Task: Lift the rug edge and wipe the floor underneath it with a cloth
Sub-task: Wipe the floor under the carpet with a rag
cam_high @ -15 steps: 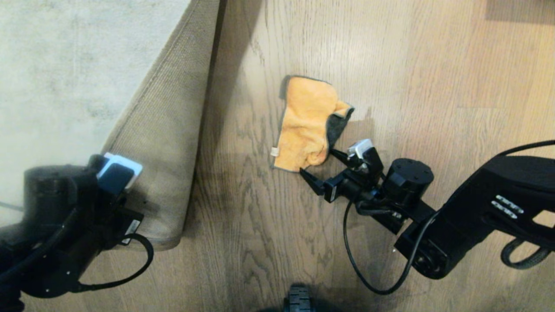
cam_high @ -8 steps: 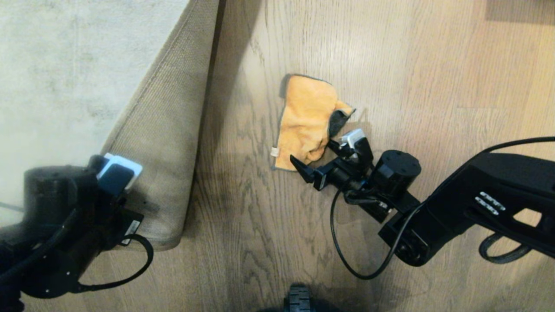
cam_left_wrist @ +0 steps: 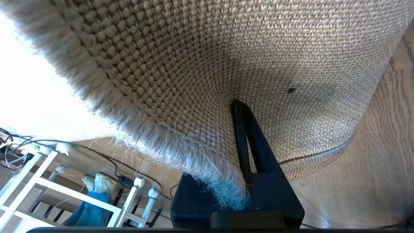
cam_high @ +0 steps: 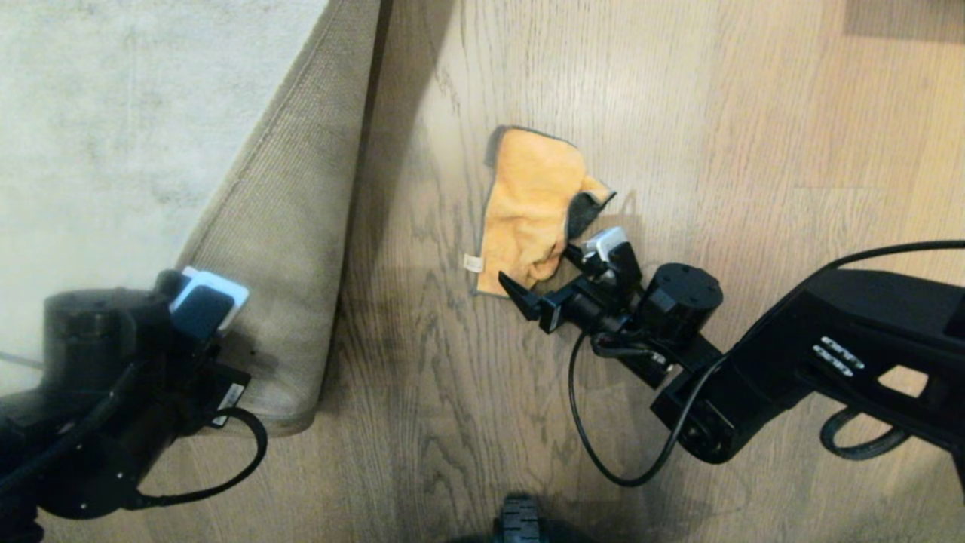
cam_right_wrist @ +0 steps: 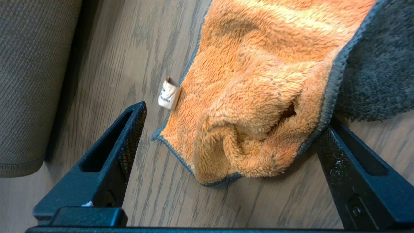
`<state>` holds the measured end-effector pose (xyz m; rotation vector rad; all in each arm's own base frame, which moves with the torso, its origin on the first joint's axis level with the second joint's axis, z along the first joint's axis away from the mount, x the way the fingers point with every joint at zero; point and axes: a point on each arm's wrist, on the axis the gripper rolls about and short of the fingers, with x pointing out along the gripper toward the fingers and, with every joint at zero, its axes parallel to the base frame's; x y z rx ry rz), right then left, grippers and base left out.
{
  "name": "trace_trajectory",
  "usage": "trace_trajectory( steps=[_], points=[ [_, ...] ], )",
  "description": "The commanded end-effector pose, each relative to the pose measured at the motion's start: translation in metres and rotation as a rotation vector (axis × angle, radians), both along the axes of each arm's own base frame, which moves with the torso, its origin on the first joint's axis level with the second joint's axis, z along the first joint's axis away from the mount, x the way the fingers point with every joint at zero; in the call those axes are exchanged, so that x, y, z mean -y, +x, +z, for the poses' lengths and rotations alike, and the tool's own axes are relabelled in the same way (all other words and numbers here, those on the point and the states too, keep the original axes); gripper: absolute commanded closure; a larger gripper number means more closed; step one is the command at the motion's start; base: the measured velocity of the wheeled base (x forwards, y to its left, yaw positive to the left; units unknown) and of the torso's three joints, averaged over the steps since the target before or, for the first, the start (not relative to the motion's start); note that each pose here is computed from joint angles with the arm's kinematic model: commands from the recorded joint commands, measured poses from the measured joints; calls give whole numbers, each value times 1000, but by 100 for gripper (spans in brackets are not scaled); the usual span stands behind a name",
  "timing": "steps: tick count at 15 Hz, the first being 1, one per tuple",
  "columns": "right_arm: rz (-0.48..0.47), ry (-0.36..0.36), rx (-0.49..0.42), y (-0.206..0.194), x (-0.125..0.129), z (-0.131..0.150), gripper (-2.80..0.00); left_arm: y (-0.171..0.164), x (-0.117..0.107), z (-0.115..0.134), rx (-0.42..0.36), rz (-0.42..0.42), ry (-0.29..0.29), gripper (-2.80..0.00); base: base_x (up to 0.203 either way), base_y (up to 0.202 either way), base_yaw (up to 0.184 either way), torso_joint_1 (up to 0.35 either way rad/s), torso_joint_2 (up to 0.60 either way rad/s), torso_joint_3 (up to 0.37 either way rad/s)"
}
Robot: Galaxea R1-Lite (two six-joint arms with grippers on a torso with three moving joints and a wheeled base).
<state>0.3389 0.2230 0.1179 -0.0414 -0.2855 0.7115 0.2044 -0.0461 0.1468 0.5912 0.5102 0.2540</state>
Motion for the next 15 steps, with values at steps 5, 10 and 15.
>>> trace_trajectory(
  steps=[5, 10, 15],
  points=[
    [0, 11, 19, 1, 0, -2, -280, 0, 0, 0, 1, 5, 3, 0, 0, 0, 0, 0, 0, 0],
    [-1, 21, 36, 7, -4, -2, -280, 0, 0, 0, -1, 5, 4, 0, 0, 0, 0, 0, 0, 0],
    [0, 17, 36, 7, -4, -2, -280, 0, -1, 0, 2, 5, 3, 0, 0, 0, 0, 0, 0, 0]
  ],
)
